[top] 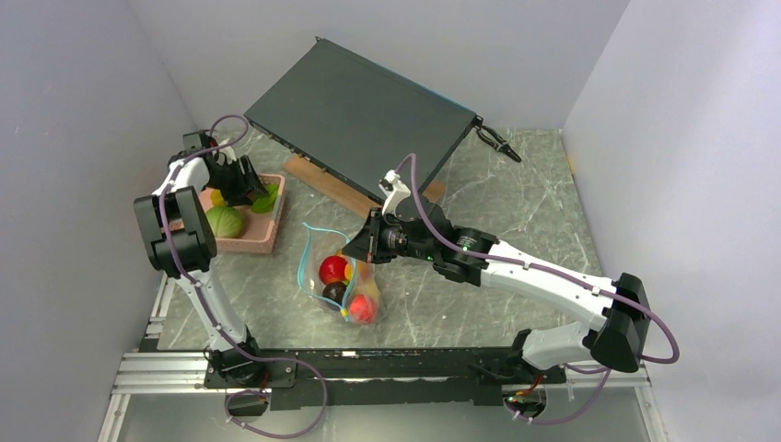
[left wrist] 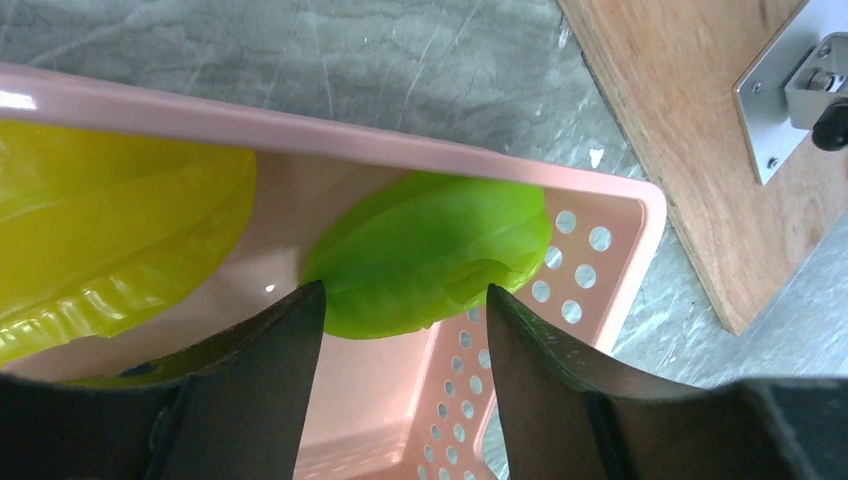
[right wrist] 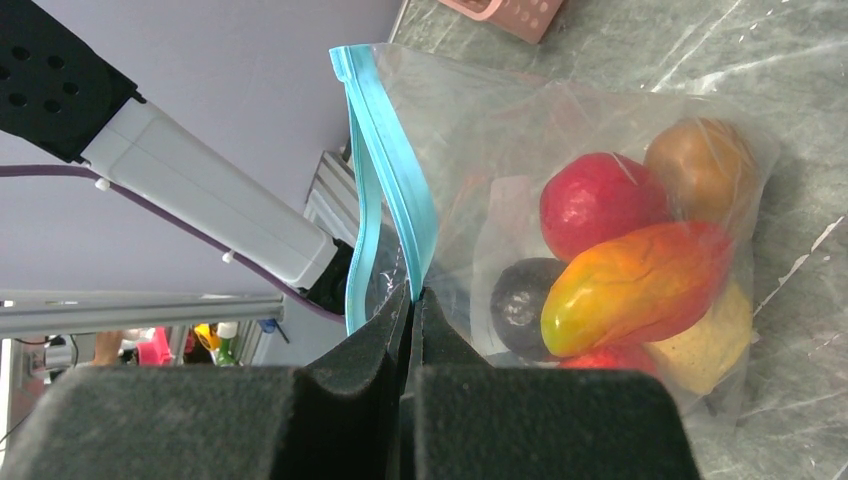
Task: Place the food in the zip-top bag and seal the zipper
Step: Pick up the fake fruit from the bin.
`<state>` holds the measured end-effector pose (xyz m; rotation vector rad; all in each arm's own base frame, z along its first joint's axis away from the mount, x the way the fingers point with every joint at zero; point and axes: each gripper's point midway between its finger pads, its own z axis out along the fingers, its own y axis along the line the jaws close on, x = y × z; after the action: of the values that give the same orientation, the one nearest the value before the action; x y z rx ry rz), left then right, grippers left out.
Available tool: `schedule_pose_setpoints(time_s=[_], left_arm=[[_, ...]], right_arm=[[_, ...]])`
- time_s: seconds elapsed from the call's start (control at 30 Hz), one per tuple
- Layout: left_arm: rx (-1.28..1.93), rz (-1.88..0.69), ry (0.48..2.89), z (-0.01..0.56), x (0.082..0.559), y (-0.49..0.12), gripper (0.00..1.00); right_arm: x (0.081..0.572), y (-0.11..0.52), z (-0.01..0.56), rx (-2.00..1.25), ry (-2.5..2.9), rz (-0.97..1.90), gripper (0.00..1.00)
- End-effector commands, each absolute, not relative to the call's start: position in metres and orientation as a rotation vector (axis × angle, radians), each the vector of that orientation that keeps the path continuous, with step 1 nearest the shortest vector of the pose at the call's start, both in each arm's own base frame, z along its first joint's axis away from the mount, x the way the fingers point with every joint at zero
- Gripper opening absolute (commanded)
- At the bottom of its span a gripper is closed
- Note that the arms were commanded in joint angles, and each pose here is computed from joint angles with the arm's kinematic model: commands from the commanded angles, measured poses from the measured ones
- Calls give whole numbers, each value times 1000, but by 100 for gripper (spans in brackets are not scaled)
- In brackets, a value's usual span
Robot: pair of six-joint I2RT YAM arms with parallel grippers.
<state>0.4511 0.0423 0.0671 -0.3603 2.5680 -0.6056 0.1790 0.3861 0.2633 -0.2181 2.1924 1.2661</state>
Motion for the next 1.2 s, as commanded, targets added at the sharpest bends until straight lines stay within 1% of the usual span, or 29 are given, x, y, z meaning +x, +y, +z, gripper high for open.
schedule_pose_setpoints(time_s=[0.0, 0.07, 0.13, 0.2, 0.27, 0.33, 0.47, 0.53, 0.6, 0.67, 0.7, 0.77, 0.87, 0.97, 1.07, 1.17], left_arm=[[-338, -552, 2579, 82, 445, 40, 63], [-336, -510, 2603, 80, 442, 41, 61], [-313, -467, 2616, 79, 441, 41, 62], [-292, -459, 2616, 79, 442, 39, 69], [-274, -472, 2615, 78, 443, 35, 81], [-266, -494, 2612, 77, 444, 33, 88], [-264, -525, 2607, 77, 446, 29, 92], [-267, -550, 2608, 76, 447, 27, 92], [-283, -599, 2618, 73, 446, 22, 89], [-341, -672, 2632, 74, 443, 14, 81], [-360, -732, 2621, 79, 442, 8, 74], [-390, -838, 2572, 90, 439, -4, 67], [-446, -862, 2541, 96, 432, -9, 64], [-488, -871, 2536, 101, 426, -11, 58], [-498, -933, 2492, 108, 425, -19, 52], [-507, -874, 2482, 111, 426, -14, 52]], right_arm=[[181, 386, 290, -190, 2111, 1328, 0], [181, 387, 290, -188, 2113, 1330, 0], [182, 388, 290, -187, 2114, 1333, 0], [181, 389, 290, -190, 2114, 1342, 0], [182, 390, 291, -191, 2114, 1341, 0], [182, 391, 290, -192, 2116, 1343, 0], [181, 391, 290, -190, 2117, 1343, 0], [182, 391, 289, -189, 2115, 1339, 0], [182, 391, 290, -192, 2116, 1338, 0], [183, 391, 289, -194, 2119, 1335, 0], [182, 392, 291, -195, 2116, 1337, 0], [183, 391, 290, -192, 2116, 1336, 0], [182, 391, 289, -192, 2115, 1336, 0], [182, 391, 289, -193, 2117, 1340, 0], [182, 391, 289, -195, 2118, 1337, 0], [183, 390, 290, -189, 2115, 1331, 0]])
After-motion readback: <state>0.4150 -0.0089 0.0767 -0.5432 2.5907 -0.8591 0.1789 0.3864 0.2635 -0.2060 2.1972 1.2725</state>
